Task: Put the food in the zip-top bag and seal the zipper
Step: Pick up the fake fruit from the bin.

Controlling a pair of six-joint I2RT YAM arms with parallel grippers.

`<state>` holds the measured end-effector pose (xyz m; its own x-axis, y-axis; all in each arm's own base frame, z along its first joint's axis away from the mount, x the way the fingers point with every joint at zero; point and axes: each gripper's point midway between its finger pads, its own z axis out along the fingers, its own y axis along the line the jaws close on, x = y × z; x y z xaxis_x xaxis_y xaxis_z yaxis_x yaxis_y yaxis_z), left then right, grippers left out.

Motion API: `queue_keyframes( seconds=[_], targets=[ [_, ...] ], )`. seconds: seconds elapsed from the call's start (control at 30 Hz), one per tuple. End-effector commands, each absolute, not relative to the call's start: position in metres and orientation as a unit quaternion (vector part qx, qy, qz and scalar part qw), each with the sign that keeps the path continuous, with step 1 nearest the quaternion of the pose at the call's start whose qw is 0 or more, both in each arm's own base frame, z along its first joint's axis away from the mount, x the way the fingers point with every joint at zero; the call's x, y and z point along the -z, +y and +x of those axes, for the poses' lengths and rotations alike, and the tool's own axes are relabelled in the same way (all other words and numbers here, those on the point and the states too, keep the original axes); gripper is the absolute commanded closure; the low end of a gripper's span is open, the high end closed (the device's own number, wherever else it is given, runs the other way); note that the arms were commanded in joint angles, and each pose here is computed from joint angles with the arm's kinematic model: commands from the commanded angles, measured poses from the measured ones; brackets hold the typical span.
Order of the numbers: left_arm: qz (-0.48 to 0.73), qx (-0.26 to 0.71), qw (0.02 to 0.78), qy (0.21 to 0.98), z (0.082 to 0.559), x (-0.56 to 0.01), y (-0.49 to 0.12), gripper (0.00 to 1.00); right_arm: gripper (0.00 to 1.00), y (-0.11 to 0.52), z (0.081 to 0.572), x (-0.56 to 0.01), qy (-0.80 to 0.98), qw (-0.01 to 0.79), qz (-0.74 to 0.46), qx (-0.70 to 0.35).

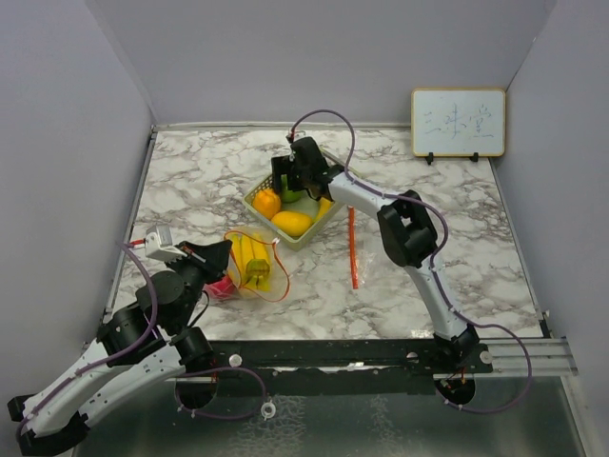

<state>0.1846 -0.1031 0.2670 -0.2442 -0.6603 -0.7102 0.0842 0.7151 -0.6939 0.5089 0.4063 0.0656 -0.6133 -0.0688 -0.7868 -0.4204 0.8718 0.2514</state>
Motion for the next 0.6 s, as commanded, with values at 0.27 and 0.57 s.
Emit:
queue_keyframes(
  seconds=[0.27, 0.57],
  targets=[
    [-0.211, 0.320, 0.587, 0.713, 0.189, -0.279, -0.103, 1.00, 0.52, 0.382, 0.490, -0.105, 0.859, 0.442, -0.130, -0.224],
    [-0.206, 0.327, 0.590, 0.709, 0.196, -0.290, -0.115, 1.00, 0.52, 0.361, 0.415, -0.227, 0.792, 0.489, -0.166, -0.326]
  ],
)
